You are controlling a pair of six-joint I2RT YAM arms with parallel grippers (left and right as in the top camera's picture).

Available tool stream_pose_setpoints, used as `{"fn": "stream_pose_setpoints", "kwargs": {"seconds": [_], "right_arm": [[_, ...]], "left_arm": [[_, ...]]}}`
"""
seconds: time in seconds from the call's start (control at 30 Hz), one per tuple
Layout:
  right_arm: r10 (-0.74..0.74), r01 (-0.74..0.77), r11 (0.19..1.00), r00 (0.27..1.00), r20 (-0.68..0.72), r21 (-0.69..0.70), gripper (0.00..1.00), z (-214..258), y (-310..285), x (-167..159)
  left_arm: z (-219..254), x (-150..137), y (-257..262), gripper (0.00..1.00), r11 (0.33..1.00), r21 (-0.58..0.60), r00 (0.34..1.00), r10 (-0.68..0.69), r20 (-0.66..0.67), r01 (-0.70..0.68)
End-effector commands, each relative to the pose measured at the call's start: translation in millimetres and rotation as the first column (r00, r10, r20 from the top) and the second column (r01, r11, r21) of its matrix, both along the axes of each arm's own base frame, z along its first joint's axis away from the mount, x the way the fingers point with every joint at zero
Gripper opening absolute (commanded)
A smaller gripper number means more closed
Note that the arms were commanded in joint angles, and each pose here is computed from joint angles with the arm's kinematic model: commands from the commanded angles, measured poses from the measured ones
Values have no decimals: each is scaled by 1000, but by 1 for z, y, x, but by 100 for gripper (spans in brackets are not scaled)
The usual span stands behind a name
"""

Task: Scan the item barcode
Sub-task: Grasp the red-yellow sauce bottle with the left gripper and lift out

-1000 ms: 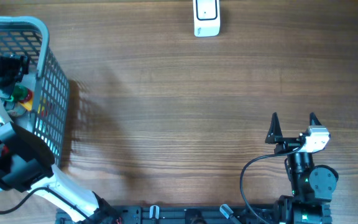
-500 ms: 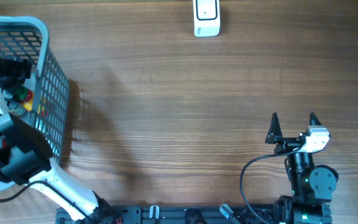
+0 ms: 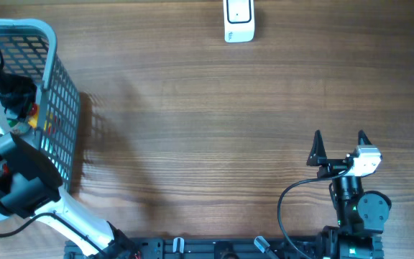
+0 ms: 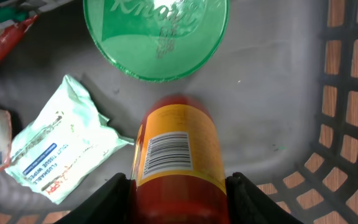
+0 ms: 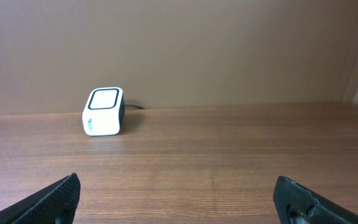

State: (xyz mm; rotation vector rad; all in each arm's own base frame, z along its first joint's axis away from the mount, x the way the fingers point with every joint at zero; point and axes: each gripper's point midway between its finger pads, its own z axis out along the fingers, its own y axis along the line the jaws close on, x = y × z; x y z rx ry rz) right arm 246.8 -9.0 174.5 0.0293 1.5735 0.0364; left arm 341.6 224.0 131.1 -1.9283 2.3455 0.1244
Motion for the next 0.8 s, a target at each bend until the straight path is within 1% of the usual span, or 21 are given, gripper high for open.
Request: {"fn": "stream_pose_setpoints", "kwargs": {"seconds": [0.0, 0.13, 0.23, 0.3, 0.37, 0.43, 0.53, 0.63, 0.73, 0.77], "right_arm": [[2, -2, 1000, 1000, 10, 10, 100, 2, 0, -1], [2, -2, 1000, 1000, 10, 10, 100, 2, 0, 0], [2, -2, 1000, 1000, 10, 10, 100, 2, 0, -1], [2, -2, 1000, 1000, 10, 10, 100, 2, 0, 0], [2, -2, 1000, 1000, 10, 10, 100, 2, 0, 0], [2, -2, 1000, 1000, 10, 10, 100, 2, 0, 0], [2, -2, 1000, 1000, 8, 10, 100, 2, 0, 0], [2, -2, 1000, 1000, 8, 10, 100, 2, 0, 0], [2, -2, 1000, 1000, 8, 10, 100, 2, 0, 0], [2, -2, 1000, 1000, 8, 10, 100, 2, 0, 0]], "left_arm": [[49, 7, 4, 45, 998, 58, 995, 1, 102, -7], [111, 7, 1, 44, 992, 123, 969, -15, 245, -16], [152, 6, -8, 45, 988, 152, 932, -41, 361, -16], [180, 5, -17, 46, 987, 162, 894, -65, 443, -9], [212, 3, -34, 49, 987, 160, 831, -105, 545, 20], [236, 0, -48, 49, 986, 161, 777, -137, 615, 47], [276, -2, -83, 47, 980, 139, 643, -200, 739, 144], [310, -1, -127, 46, 950, 155, 504, -278, 818, 272], [315, 1, -164, 45, 917, 165, 464, -332, 821, 364], [312, 3, -191, 45, 881, 177, 441, -383, 812, 440]]}}
